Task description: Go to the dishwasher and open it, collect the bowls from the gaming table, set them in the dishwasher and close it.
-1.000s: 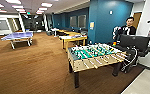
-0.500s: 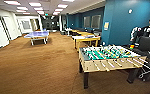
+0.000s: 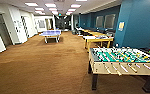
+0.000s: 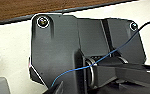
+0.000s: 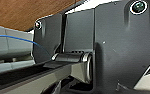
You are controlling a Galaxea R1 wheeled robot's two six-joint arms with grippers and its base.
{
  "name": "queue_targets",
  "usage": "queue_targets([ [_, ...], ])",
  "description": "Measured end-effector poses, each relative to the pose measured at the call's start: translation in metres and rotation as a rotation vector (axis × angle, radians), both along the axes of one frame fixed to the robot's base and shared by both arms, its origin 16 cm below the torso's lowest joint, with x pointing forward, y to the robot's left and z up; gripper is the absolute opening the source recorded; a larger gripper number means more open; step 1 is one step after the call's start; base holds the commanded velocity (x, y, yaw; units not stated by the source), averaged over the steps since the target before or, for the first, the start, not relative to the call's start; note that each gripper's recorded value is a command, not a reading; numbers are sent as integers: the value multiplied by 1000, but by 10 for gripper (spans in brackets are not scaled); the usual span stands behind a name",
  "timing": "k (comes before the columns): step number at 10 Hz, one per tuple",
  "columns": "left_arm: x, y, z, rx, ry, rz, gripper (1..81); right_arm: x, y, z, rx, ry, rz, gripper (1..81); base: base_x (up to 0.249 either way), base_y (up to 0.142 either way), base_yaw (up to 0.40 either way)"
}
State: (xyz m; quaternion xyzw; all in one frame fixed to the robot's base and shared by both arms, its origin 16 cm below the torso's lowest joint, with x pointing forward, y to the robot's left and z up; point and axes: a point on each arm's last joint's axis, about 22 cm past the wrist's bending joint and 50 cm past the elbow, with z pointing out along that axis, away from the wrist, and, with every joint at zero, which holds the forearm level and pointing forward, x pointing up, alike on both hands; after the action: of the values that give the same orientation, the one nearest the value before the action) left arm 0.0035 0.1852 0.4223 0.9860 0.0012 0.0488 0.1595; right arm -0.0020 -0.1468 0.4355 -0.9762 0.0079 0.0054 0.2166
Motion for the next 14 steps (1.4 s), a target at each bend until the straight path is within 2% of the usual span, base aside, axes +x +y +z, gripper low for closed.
queue_targets([
  [6,1,0,0,-1,-2,1,811,-1,0,0,0,2,0,811,0,0,269],
  [7,-5,-1,0,-1,6,0,811,2,-1,0,-1,-3,-1,811,0,0,110],
  [14,-1,0,0,-1,2,1,811,1,-2,-1,-5,-3,0,811,0,0,0],
])
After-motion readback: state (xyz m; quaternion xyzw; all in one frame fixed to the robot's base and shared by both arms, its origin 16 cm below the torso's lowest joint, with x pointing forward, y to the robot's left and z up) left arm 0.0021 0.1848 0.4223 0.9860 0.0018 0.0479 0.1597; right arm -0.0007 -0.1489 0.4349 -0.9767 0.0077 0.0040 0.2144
